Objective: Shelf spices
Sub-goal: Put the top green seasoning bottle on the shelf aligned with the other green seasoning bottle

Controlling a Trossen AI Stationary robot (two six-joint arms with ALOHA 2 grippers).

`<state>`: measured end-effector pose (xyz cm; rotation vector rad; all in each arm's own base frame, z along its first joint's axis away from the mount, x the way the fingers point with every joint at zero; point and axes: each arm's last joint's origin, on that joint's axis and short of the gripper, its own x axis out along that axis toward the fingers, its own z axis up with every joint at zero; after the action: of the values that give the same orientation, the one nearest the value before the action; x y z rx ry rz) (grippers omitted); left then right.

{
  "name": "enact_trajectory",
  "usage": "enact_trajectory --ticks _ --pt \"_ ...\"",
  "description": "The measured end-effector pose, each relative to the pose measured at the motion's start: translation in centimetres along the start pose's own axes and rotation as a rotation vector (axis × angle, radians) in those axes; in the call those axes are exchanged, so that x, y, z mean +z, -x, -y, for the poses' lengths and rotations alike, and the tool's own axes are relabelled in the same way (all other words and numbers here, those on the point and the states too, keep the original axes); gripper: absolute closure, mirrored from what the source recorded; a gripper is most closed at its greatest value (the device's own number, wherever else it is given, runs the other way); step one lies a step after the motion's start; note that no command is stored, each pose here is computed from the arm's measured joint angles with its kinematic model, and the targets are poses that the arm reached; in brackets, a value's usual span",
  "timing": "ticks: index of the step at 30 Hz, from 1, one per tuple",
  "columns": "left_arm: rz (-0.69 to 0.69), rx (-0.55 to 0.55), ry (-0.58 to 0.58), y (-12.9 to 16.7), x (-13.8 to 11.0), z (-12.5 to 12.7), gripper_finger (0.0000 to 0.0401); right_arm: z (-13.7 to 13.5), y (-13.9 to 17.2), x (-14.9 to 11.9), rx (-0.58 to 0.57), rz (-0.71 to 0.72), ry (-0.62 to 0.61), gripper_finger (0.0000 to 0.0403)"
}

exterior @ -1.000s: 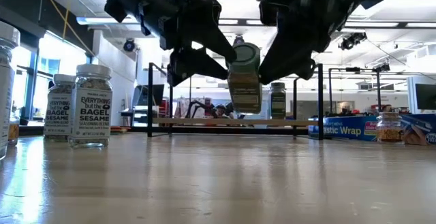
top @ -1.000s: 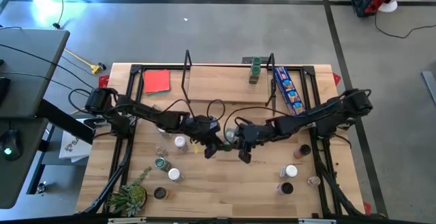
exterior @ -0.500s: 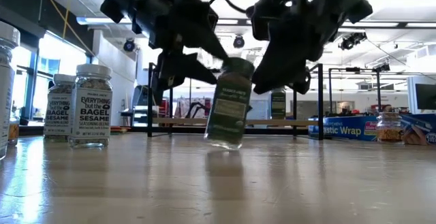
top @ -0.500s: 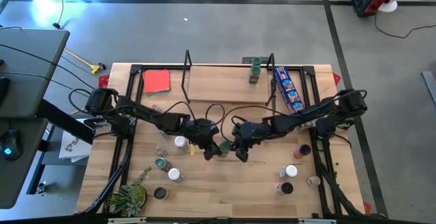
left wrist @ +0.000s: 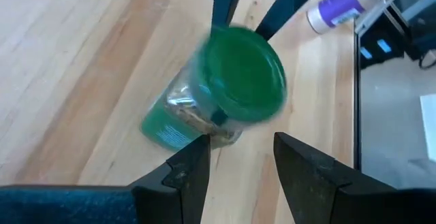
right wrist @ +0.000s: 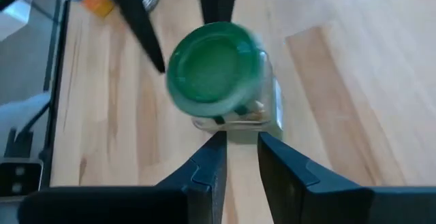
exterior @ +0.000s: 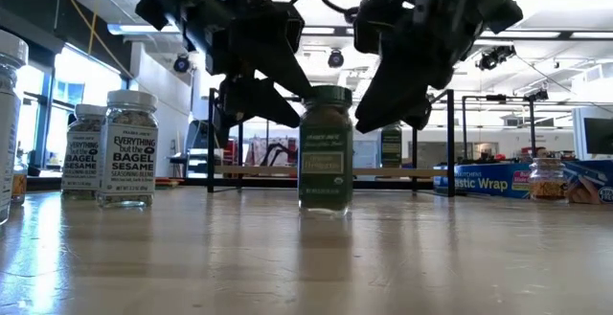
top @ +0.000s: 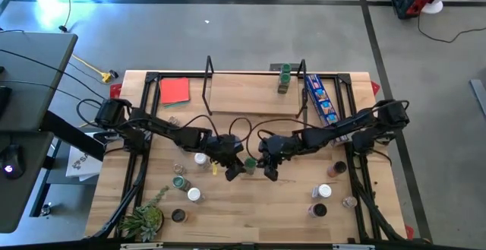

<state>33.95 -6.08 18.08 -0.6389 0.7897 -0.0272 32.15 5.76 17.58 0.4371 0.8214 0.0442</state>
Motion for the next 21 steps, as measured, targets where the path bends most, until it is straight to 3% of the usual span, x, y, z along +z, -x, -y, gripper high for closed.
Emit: enact_trajectory --ticks 6,10,14,17,21 --pt "-0.012 -0.007 -0.061 -0.2 -0.9 1.0 0.0245 -1.0 0.0 -0.7 -0.045 -0.010 0.109 0.0325" --pt "-0.052 -0.016 -0.097 0.4 -1.3 1.3 0.0245 -1.7 1.4 -0.4 -0.124 -0.059 0.206 0.0325" --pt "-0.083 0.043 -0.136 0.8 -1.6 1.0 0.0245 -2.5 2.8 0.3 -0.233 -0.103 0.250 0.0323" --pt "-0.047 0.094 -0.235 0.5 -1.8 1.1 0.0245 -3.4 3.0 0.8 -0.203 -0.076 0.286 0.0307" --pt "-0.009 0.175 -0.396 -0.8 -2.4 1.0 0.0245 -4.7 2.5 0.3 -0.145 -0.060 0.375 0.0255"
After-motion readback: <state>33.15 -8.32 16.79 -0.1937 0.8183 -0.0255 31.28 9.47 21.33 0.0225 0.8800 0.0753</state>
